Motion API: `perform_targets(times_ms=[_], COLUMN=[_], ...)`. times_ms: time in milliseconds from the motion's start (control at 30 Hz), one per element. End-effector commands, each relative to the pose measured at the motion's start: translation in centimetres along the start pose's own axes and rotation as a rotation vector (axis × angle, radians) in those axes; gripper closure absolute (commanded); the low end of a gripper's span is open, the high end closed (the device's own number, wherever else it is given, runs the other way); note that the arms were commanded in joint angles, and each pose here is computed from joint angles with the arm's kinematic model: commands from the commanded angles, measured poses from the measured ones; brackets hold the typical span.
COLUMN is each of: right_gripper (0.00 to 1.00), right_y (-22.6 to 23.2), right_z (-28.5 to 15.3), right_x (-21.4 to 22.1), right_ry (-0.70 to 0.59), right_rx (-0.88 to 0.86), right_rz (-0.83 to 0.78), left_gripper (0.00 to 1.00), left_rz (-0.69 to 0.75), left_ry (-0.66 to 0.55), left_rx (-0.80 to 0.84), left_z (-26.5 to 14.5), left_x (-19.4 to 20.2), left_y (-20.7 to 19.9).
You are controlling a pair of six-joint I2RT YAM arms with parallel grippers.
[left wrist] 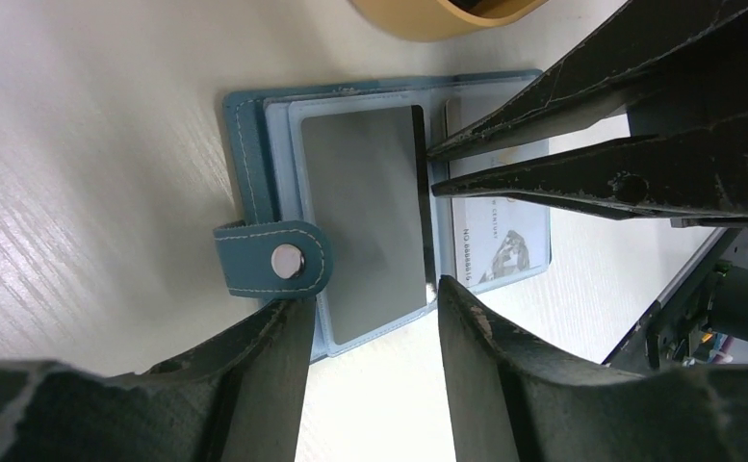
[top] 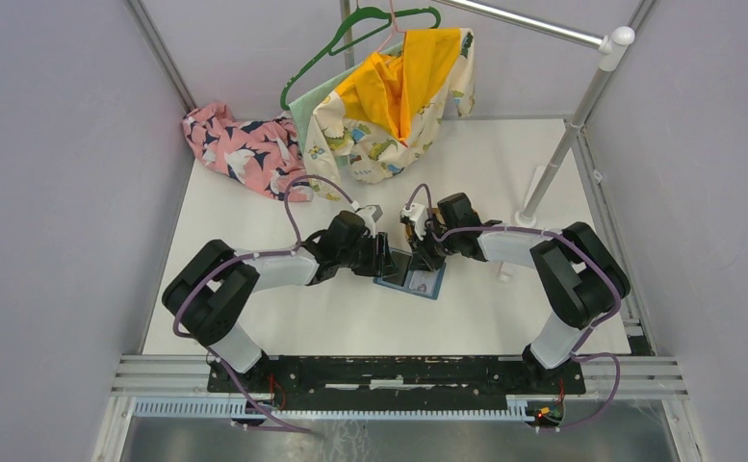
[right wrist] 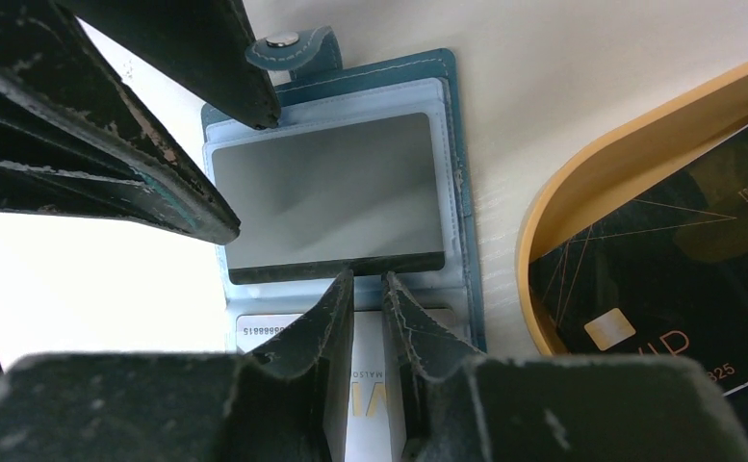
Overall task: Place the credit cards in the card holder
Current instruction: Insert the credit card into the card holder.
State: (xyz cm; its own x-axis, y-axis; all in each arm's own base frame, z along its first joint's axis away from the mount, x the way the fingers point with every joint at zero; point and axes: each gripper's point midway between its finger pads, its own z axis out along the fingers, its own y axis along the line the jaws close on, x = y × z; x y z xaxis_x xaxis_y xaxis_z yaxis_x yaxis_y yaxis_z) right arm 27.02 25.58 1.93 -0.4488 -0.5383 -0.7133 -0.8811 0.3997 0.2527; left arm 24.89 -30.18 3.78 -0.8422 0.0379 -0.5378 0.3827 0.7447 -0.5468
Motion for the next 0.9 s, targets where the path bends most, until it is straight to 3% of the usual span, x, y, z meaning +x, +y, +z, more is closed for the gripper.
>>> perform_targets(times_ms=[0, 333, 867], right_gripper=[0.78, 0.78, 0.78], right_y=[-0.6, -0.7, 0.5], right_z=[0.2, 0.1, -1.1], right_x=[0.6, 0.5, -1.6], right_ry=[0.03, 0.027, -0.065], right_rx=[0.014, 0.014, -0.068], right_rz=[0.005, 0.005, 0.002], left_gripper=[0.42, 0.43, 0.44], left_rz=[0.044, 0.04, -0.019], left_ry=[-0.034, 0.005, -0.048], left_rx=[-0.029, 0.044, 0.288], left_z=[-0.1, 0.4, -1.4], left_x=[-1.7, -1.2, -2.8], left_y=[-0.1, -1.3, -6.6])
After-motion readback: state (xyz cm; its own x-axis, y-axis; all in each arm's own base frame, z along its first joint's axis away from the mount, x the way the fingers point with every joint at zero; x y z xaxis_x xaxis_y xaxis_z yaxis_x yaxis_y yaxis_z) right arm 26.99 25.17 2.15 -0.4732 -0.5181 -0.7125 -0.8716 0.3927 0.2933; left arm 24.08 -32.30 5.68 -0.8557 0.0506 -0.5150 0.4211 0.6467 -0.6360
